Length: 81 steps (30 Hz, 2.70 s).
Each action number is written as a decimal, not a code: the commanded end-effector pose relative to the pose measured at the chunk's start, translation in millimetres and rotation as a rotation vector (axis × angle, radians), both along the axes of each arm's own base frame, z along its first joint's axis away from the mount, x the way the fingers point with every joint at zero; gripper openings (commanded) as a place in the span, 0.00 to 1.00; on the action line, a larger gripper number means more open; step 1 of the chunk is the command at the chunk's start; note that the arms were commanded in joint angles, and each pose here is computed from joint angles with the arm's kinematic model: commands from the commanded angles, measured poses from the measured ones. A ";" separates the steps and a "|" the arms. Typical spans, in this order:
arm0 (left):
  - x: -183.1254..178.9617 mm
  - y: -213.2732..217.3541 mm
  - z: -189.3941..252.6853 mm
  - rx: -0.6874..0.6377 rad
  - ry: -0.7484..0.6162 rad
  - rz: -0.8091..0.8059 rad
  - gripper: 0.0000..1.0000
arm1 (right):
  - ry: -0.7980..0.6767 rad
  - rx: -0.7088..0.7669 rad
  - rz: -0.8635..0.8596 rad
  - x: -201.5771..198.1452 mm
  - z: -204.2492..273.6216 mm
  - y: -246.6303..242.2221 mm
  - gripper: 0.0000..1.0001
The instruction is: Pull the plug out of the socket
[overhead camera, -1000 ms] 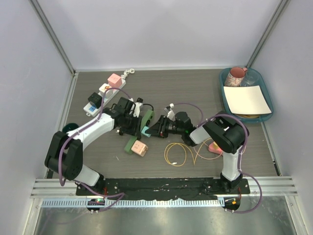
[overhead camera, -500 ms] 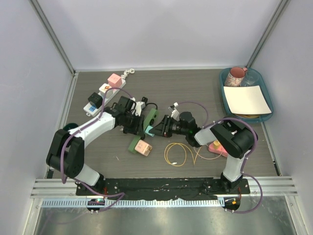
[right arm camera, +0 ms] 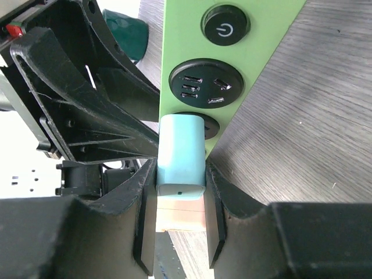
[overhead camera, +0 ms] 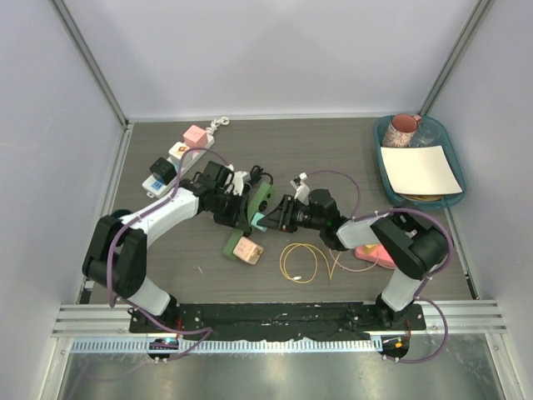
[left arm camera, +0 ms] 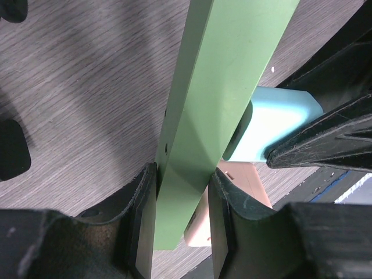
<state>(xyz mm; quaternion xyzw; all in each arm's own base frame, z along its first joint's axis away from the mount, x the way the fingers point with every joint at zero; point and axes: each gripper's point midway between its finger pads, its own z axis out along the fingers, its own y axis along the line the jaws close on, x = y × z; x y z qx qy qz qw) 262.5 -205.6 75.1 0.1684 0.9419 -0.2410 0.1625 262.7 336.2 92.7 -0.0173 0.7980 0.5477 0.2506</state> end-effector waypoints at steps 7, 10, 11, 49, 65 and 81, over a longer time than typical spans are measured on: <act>24.8 116.5 -34.1 0.480 -0.038 0.277 0.00 | -0.080 0.083 0.084 -27.1 17.9 -21.5 0.01; 25.3 117.6 -34.9 0.484 -0.037 0.281 0.00 | -0.114 0.072 0.114 -32.3 27.7 -24.8 0.01; 25.9 117.9 -34.4 0.485 -0.041 0.283 0.00 | -0.113 0.079 0.123 -34.8 31.8 -24.8 0.01; 28.4 20.7 74.4 -0.139 -0.275 0.148 0.00 | -0.004 -0.363 -0.149 116.2 -29.8 -83.6 0.50; 28.7 21.7 72.5 -0.143 -0.256 0.192 0.00 | -0.096 -0.469 -0.222 108.9 36.6 -125.1 0.70; 24.9 15.6 67.0 -0.165 -0.206 0.176 0.00 | -0.850 -0.141 0.045 -16.5 125.3 -11.6 1.00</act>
